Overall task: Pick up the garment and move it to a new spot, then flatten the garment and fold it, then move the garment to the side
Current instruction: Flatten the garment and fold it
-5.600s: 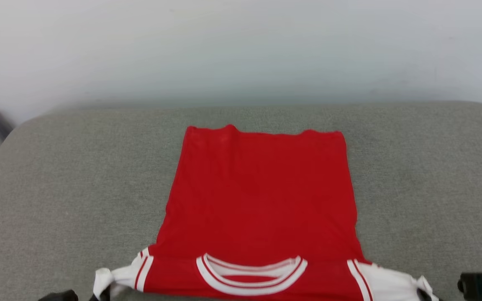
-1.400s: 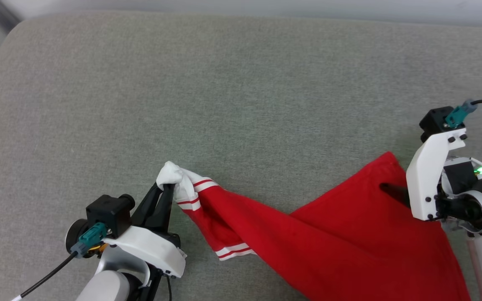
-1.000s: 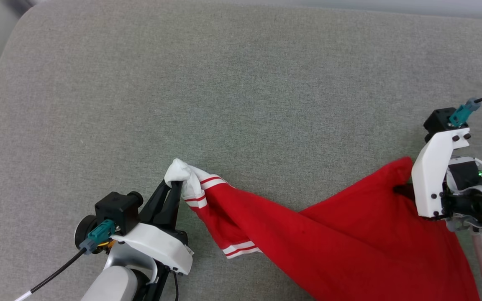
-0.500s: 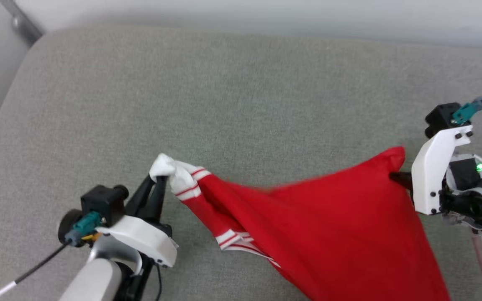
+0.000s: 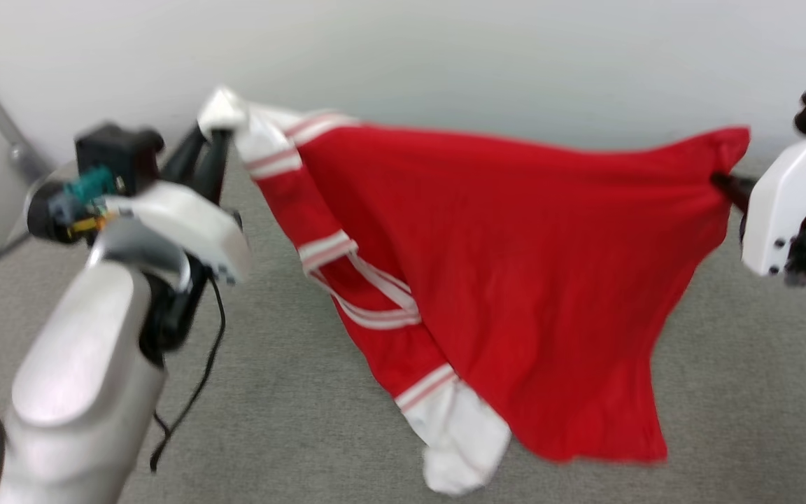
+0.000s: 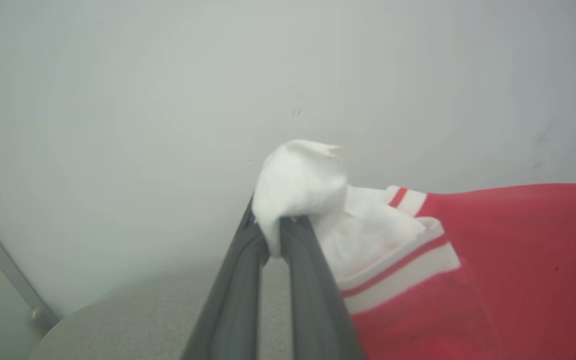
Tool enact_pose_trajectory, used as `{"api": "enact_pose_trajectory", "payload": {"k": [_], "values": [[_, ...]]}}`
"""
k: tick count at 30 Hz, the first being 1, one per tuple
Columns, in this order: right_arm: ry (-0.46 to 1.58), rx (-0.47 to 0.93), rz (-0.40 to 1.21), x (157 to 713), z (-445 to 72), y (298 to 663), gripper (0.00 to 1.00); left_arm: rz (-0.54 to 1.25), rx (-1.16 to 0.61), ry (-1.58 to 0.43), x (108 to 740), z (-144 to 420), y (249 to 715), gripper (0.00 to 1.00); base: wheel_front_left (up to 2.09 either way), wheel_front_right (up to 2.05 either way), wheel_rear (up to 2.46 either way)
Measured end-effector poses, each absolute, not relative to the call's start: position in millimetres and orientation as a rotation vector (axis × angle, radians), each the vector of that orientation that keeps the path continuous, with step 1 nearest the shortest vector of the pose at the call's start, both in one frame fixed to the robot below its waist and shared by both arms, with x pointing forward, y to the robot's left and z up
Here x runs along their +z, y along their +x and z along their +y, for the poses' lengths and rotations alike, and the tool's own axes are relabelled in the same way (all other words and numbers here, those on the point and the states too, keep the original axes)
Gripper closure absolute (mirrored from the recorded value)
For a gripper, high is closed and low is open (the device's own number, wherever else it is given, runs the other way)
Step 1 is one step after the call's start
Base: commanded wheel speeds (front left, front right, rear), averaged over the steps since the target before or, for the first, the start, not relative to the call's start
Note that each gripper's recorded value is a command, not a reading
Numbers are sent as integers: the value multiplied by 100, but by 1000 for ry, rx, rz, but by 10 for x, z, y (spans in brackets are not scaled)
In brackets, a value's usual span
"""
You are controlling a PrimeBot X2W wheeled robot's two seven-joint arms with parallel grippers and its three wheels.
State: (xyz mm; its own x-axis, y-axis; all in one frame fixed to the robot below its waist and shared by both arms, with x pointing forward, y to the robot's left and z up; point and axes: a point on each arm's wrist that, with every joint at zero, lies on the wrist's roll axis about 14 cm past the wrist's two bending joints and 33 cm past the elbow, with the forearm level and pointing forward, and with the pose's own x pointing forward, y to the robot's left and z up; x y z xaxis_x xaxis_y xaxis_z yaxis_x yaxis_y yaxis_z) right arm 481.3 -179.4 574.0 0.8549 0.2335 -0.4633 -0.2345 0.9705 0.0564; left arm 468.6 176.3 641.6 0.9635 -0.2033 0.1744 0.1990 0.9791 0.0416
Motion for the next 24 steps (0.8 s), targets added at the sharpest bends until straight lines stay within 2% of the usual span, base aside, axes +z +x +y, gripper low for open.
{"api": "enact_pose_trajectory", "payload": {"k": [8, 18, 24], "values": [[-20, 163, 260, 6426, -2032, 5152, 100, -289, -196, 17, 7096, 1738, 5259, 100, 0, 0, 0], [-80, 117, 14, 7078, -2073, 5828, 100, -443, -144, 59, 7774, 1886, 6026, 100, 0, 0, 0], [-92, 124, -51, 7087, -2001, 6332, 100, -501, -117, 37, 7859, 1999, 6533, 100, 0, 0, 0]]}}
